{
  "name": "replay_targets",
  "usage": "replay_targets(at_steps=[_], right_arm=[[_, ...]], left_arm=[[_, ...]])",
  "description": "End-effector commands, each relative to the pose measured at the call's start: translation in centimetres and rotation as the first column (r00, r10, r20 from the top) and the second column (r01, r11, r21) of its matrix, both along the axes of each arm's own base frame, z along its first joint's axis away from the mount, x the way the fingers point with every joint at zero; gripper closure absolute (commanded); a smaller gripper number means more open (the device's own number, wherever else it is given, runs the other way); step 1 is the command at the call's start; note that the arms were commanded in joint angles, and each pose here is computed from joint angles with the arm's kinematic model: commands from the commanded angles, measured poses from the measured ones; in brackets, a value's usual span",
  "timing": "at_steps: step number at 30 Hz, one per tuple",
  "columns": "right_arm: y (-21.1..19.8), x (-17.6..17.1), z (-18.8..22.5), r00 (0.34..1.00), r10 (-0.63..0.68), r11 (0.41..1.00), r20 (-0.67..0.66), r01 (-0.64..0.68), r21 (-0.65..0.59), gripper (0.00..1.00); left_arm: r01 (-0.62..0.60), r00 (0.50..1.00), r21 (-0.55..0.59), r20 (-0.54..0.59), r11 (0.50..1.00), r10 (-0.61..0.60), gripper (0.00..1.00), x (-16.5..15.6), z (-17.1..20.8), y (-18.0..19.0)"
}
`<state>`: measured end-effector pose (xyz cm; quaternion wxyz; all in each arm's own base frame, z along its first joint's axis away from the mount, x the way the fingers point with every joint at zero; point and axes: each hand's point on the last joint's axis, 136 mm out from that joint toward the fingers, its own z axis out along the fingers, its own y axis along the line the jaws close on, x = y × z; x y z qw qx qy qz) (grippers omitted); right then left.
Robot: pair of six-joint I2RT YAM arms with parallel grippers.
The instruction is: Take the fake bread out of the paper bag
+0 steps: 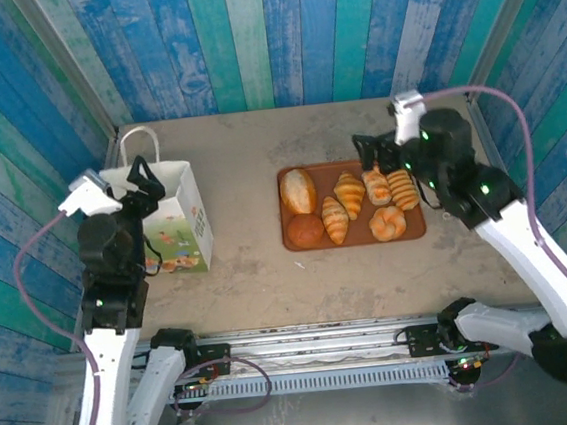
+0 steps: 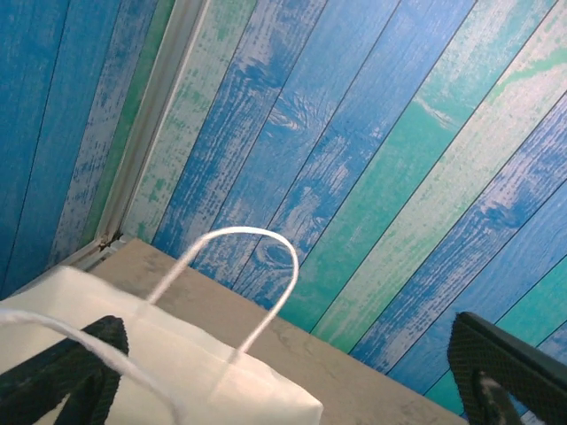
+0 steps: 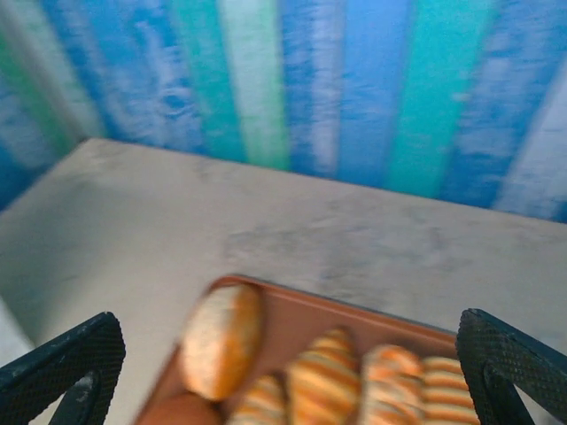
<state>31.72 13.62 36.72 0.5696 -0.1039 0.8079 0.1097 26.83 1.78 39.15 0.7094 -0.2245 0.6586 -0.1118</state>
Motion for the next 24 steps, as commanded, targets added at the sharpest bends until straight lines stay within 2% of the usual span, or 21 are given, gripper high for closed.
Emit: replay_targets(at_steps=[1, 3, 6, 10, 12, 15, 20, 22, 24], right_arm=[[-4.2, 0.6, 0.8, 0.977, -0.173, 0.984, 0.126, 0.177, -0.027, 0.00], [-3.5, 0.3, 0.8, 0.987, -0.121, 0.993, 0.105, 0.120, 0.021, 0.00], [0.9, -0.2, 0.4, 0.991, 0.118, 0.989, 0.062, -0.123, 0.080, 0.02], [6.5, -0.4, -0.1, 0.924, 0.382, 0.908, -0.021, -0.371, 0.195, 0.09], [9.1, -0.1, -1.0, 0.882, 0.467, 0.867, -0.067, -0.442, 0.230, 0.12], [13.0, -0.1, -2.2, 0.832, 0.541, 0.834, -0.127, -0.511, 0.208, 0.14], [17.8, -0.8, -4.1, 0.785, 0.591, 0.806, -0.184, -0.582, 0.108, 0.12], [18.2, -0.6, -4.4, 0.790, 0.586, 0.810, -0.183, -0.577, 0.103, 0.11], [18.5, -0.5, -4.5, 0.789, 0.589, 0.808, -0.175, -0.577, 0.120, 0.11]], left_arm=[[0.022, 1.000, 0.049, 0.005, 0.999, -0.022, 0.01, 0.7, 0.4, -0.5], [0.055, 0.997, 0.040, -0.050, 0.998, -0.053, 0.07, 1.5, -0.3, -1.1], [0.083, 0.994, 0.005, -0.066, 0.997, -0.083, 0.12, 1.7, -0.9, -1.6], [0.055, 0.996, -0.036, -0.074, 0.998, -0.058, 0.17, 0.4, -1.7, -1.0], [0.049, 0.995, -0.058, -0.086, 0.997, -0.054, 0.21, -0.3, -2.2, -0.8], [0.009, 0.993, -0.129, -0.119, 0.992, -0.025, 0.23, -1.7, -3.3, -0.2], [-0.094, 0.978, -0.276, -0.204, 0.956, 0.038, 0.01, -4.4, -5.2, 1.1], [-0.124, 0.969, -0.300, -0.243, 0.946, 0.050, 0.06, -5.1, -5.8, 1.4], [-0.129, 0.963, -0.296, -0.265, 0.947, 0.048, 0.06, -5.6, -6.0, 1.4]])
